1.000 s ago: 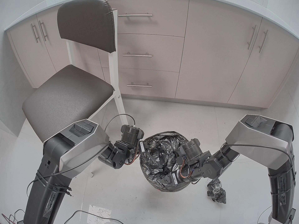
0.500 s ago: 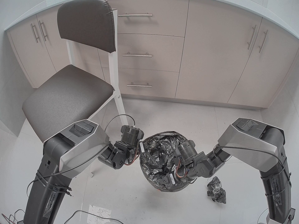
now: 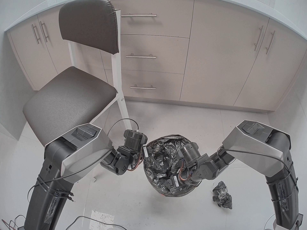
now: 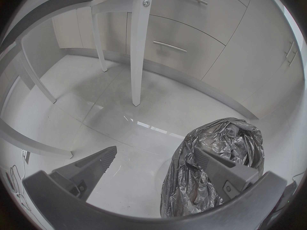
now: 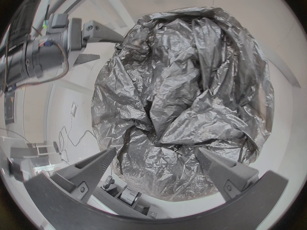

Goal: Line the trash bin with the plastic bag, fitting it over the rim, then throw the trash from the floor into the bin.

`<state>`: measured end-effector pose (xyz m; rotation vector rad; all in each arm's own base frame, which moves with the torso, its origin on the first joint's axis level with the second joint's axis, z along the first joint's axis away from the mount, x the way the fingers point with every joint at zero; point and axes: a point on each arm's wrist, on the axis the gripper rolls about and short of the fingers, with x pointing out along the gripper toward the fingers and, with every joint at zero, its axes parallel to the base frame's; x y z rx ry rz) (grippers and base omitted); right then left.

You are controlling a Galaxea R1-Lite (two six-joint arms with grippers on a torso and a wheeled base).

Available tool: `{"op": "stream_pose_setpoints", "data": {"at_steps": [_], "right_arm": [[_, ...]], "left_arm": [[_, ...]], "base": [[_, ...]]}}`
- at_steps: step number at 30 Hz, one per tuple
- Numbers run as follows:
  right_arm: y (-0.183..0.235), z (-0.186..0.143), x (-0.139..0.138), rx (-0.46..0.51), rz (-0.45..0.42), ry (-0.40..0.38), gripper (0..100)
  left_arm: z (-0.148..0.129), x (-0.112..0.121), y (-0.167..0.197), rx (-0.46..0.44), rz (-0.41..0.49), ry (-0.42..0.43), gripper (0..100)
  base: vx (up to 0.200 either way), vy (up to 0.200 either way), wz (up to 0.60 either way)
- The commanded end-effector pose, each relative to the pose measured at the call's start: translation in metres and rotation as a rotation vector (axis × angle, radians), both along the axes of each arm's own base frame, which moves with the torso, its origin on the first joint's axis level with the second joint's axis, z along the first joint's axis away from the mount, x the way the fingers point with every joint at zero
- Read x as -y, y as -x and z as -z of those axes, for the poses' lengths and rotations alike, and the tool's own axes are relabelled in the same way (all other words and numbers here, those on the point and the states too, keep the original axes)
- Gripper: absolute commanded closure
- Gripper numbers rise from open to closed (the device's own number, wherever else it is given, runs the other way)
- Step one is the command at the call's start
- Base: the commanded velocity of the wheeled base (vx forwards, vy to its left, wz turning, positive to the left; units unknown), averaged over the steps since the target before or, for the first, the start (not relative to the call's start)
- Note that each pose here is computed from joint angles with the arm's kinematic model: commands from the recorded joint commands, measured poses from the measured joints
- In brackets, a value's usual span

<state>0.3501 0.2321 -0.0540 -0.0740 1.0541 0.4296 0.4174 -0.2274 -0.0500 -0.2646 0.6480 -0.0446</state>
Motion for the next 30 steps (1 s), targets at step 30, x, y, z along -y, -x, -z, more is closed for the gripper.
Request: {"op": "stream_pose_setpoints", "data": {"at_steps": [30], "right_arm": [[-0.086, -0.039, 0.052, 0.403, 0.203, 0.003, 0]], "left_arm": [[-0.001, 0.000, -0.001, 0.002, -0.001, 0.005, 0]], "base": [[0.000, 0.000, 0.00]]}}
